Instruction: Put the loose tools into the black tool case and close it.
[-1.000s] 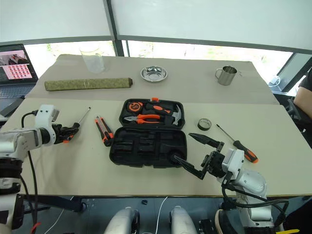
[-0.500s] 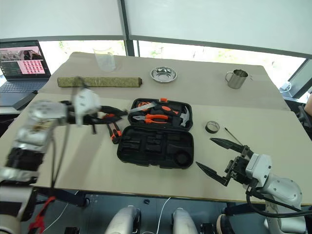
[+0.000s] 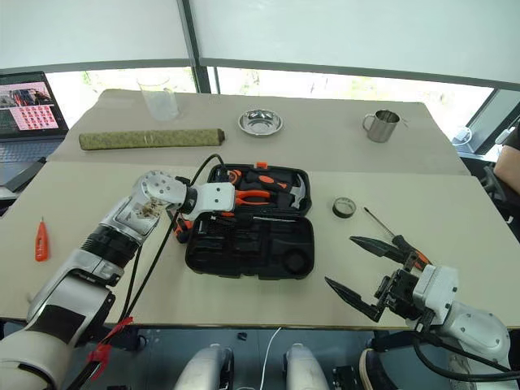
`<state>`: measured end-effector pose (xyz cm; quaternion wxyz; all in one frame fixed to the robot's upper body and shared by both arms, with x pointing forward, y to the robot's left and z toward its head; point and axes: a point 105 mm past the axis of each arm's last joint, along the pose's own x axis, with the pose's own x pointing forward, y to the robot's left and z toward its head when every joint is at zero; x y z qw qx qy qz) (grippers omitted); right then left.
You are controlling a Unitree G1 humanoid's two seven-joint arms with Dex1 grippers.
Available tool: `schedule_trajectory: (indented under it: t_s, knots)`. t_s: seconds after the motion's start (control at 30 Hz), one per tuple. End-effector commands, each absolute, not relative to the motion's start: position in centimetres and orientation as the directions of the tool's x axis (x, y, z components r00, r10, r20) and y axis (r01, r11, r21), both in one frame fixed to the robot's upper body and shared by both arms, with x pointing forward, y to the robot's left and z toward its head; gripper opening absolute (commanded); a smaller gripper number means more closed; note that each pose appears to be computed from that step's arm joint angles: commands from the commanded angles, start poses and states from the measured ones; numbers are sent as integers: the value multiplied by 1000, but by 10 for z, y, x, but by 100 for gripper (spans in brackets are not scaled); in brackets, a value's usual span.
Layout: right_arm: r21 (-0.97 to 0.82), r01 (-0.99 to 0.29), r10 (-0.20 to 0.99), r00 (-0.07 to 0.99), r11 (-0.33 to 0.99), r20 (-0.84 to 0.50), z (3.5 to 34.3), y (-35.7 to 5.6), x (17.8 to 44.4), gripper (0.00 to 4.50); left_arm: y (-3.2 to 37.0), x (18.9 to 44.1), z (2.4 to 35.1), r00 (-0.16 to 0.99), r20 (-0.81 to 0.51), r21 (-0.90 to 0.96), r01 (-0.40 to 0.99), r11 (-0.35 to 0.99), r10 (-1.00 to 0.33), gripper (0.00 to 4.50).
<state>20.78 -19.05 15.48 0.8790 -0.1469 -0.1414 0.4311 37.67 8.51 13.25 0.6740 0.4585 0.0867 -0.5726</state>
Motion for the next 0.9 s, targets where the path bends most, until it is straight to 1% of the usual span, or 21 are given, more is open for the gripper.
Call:
schedule_trajectory:
  t_s: [0.03,0.3,0.57,0.63,0.7,0.77,0.8,0.87,0.9]
  knots:
    - [-399,-701,795,589,591,142,163,-189,206,450,91,376,133,328,-661,516,852,-91,-675,85]
    - [-391,-710,801,580,586,148,162,-185,211,450,105,365,126,306,-689,469,879,-82,-657,85]
    - [-386,-733,822,550,559,146,162,-180,214,450,108,365,119,347,-691,491,869,-59,-635,85]
    - [-385,-739,826,544,554,145,162,-179,215,450,106,363,119,338,-679,486,872,-53,-652,85]
    - [-382,-744,830,538,548,144,162,-178,215,450,102,365,125,360,-631,505,863,-12,-687,85]
    - [-378,-749,834,533,544,145,162,-176,215,450,92,362,135,346,-554,525,851,5,-757,190]
    - [-375,-751,835,531,543,146,162,-175,215,450,87,361,141,350,-500,544,839,27,-792,201]
    - [-357,-763,839,524,539,148,161,-172,215,450,83,359,153,343,-413,552,831,67,-844,274]
    - [-348,-771,843,518,534,145,160,-170,214,450,83,358,158,336,-369,538,837,96,-866,296]
